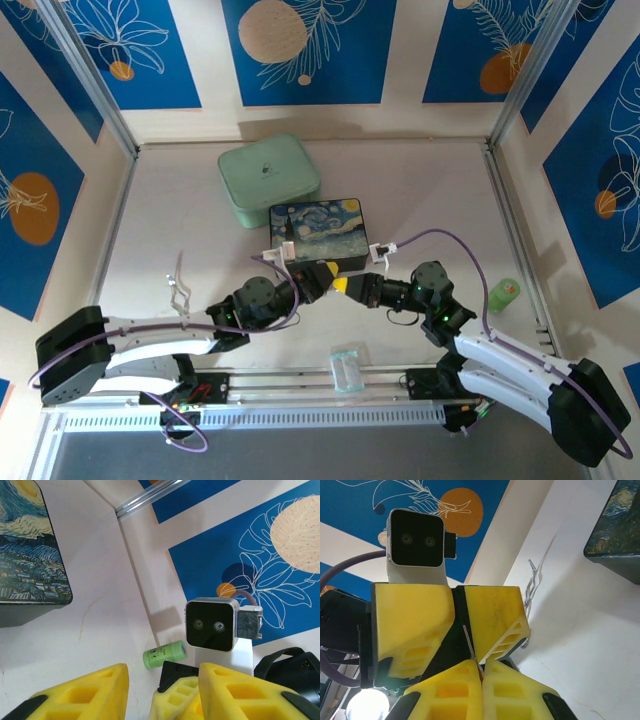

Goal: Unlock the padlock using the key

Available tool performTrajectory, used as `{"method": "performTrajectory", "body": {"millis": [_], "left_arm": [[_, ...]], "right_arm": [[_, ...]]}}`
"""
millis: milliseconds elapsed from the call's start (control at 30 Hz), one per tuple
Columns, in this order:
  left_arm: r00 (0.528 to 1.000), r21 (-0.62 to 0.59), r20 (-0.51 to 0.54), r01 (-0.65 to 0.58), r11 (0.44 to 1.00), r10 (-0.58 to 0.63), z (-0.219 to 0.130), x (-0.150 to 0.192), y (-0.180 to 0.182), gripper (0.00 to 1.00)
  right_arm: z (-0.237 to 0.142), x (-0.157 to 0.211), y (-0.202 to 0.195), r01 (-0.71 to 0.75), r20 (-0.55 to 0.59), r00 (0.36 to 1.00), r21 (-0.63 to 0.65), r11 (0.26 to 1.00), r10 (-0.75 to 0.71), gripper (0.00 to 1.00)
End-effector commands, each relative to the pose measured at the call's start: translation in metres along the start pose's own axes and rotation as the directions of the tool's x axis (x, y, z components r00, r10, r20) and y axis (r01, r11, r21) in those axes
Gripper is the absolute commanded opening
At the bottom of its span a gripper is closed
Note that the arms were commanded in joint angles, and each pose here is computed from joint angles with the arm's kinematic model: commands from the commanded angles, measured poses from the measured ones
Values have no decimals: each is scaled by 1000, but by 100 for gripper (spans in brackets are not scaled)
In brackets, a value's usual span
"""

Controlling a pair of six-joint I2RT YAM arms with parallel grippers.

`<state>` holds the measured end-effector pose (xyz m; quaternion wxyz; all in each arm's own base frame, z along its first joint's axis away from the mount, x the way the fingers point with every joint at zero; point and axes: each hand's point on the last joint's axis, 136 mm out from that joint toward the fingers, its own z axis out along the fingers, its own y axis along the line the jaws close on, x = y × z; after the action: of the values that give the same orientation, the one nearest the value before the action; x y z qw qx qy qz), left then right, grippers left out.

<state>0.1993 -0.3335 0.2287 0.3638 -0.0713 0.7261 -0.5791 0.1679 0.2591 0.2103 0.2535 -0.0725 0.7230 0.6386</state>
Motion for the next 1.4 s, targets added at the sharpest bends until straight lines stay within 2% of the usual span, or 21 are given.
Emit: {"method": "performTrajectory", "body": {"millis": [0,67,167,300,367,433,533,667,800,900,1000,1100,1167,1300,1367], "left_arm": [[999,4,36,-5,1000,5,4,-10,-8,43],[999,-12,32,-7,1000,7,5,-9,-4,49],[999,-49,36,1,999,1,6,-9,5,65],[998,-117,67,8,993,0,0,-14,18,92],[996,-161,85,10,987,4,-5,-18,26,97],[995,-183,97,8,983,10,-10,-21,30,97],[995,-237,95,-6,971,29,-16,-21,42,91],[991,-443,-6,-121,888,132,-26,-14,74,85],[973,-514,-80,-228,827,219,-27,-8,97,83],[968,-477,-114,-252,842,225,-19,-5,118,79],[962,-427,-179,-266,864,207,-8,2,127,79],[929,-438,-273,-353,827,252,0,10,132,83],[918,-449,-297,-378,809,264,3,13,140,84],[896,-446,-321,-429,785,307,13,18,158,78],[890,-417,-329,-437,797,315,22,21,163,74]], "right_arm": [[-4,-1,-10,-6,17,1000,33,999,5,0],[-6,-2,-14,-15,25,1000,49,999,13,0],[-11,-6,-26,-41,53,998,99,994,36,0],[-19,-10,-49,-94,100,992,177,980,77,0],[-22,-10,-55,-108,107,990,189,976,89,0],[-24,-10,-62,-124,110,989,213,969,102,0],[-33,-5,-89,-184,127,981,361,914,148,0],[-46,4,-119,-284,179,958,465,838,225,0],[-48,9,-125,-301,170,953,496,814,250,0],[-51,11,-126,-303,162,953,523,797,256,0],[-53,11,-128,-303,156,953,542,784,261,0],[-53,14,-127,-305,145,952,537,787,270,0],[-54,16,-128,-311,143,950,539,783,278,0],[-56,22,-132,-329,143,943,543,773,300,0],[-57,25,-133,-335,142,940,550,765,310,0]]}}
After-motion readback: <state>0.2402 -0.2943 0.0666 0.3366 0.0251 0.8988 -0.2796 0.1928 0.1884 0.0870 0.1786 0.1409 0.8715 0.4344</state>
